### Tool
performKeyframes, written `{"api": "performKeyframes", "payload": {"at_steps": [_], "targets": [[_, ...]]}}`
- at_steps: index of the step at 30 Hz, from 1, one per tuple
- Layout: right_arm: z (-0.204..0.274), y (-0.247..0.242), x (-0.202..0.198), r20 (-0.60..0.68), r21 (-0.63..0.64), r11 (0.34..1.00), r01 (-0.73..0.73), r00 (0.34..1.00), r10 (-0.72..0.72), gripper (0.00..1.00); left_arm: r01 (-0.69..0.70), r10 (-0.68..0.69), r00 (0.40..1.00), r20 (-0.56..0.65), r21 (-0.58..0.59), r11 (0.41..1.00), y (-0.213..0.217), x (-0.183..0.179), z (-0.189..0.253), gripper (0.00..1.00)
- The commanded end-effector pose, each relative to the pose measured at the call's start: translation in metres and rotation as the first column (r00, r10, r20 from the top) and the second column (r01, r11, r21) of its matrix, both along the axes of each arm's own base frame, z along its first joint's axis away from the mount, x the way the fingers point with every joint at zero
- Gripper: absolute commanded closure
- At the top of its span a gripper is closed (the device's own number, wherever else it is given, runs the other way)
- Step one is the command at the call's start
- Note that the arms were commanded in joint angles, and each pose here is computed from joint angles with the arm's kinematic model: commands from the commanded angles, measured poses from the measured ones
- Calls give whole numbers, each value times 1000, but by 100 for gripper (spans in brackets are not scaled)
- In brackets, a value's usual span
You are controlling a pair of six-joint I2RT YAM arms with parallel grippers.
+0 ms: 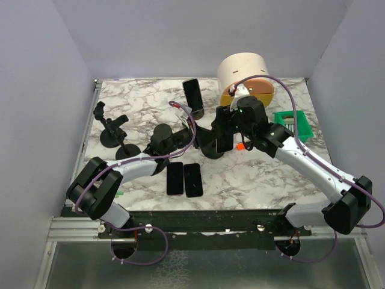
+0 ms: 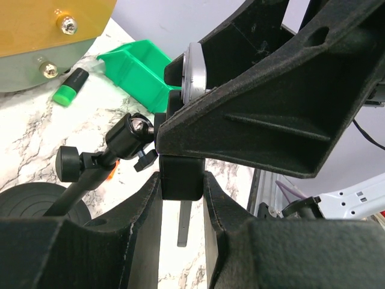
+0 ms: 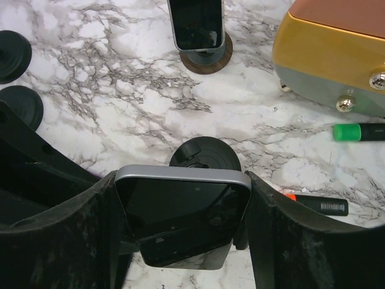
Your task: Remove the phone from the phone stand
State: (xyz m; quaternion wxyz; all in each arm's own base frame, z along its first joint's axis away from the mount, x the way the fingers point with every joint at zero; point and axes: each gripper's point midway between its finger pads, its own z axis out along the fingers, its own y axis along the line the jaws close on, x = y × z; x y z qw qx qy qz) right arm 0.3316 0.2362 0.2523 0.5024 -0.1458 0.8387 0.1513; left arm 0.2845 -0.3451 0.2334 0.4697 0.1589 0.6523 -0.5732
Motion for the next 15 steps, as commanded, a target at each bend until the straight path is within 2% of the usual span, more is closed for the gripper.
{"api": "performKeyframes", "payload": {"at_steps": [1,3,4,15], "targets": [[4,-6,4,15,-7,999,45,999,-45,73,-8,8,1000,10,-25,1000,1,-2,5,100],[0,-11,4,11,-10,998,69,998,-69,97,-30,31,1000,3,-38,999,4,-1,5,100],[-2,-13,4,8,-10,997,83,997,-83,99,-42,42,999,3,-47,998,6,0,6,100],[-21,-39,0,-6,-53,979,198,980,-199,100,-208,201,975,-90,-79,975,37,18,-7,100]]}}
